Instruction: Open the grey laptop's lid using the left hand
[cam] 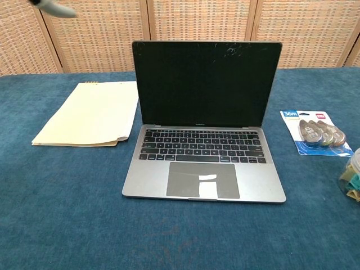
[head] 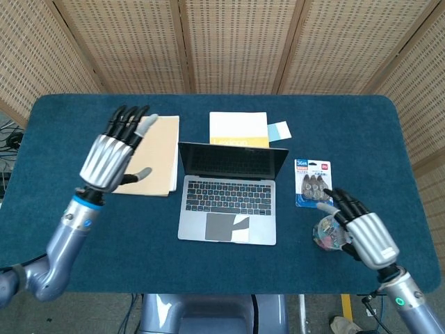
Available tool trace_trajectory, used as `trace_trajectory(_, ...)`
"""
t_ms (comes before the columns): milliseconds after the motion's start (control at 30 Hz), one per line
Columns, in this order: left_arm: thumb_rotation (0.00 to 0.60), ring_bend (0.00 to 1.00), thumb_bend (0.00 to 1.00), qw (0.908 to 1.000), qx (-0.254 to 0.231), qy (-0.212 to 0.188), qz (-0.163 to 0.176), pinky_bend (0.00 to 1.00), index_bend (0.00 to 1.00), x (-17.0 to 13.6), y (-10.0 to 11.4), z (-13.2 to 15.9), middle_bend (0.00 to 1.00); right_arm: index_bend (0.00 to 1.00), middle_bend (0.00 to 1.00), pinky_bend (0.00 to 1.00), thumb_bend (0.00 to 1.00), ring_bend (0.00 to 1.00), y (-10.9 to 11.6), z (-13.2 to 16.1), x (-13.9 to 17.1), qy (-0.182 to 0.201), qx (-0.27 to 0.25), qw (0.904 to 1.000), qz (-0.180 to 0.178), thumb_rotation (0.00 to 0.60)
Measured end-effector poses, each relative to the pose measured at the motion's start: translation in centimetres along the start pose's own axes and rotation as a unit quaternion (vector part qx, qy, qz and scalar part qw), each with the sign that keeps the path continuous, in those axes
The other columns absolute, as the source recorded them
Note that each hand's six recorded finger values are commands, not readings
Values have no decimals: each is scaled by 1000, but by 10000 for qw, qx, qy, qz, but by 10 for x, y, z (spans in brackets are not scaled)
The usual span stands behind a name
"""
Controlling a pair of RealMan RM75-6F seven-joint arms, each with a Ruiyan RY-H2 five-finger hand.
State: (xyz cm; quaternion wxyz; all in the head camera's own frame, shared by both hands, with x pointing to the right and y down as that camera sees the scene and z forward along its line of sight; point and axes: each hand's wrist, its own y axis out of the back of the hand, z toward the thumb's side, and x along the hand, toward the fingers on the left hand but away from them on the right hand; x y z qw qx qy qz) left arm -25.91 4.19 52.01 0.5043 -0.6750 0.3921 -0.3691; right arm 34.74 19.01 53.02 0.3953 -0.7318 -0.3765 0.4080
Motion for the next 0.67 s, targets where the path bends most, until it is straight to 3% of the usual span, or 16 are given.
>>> trace_trajectory(67,600,0,0,9995,-99,304,-5,0,0,-24,7,-20,0,107,3,47,200,0,12,-17,18,-333,-83,9987,-363,600)
trace_trajectory(167,600,0,0,9967,-267,761,-90,0,0,-63,13,-45,0,39,0,2,6,0,22,-41,42,-836,-233,9930,-804,600)
trace_trajectory(267,600,0,0,9908,-450,1231,-345,0,0,-108,9,-62,0,10,0,0,0,0,23,-59,63,-1310,-249,9855,-1047,600)
trace_trajectory(433,600,0,0,9763,-615,1940,-733,0,0,-180,-1,-76,0,0,0,0,0,0,20,-63,86,-1673,-291,9777,-1238,600)
trace_trajectory(667,600,0,0,9746,-304,2101,-710,0,0,-228,-14,-86,0,0,0,0,0,0,20,-59,105,-1834,-26,9737,-1351,600)
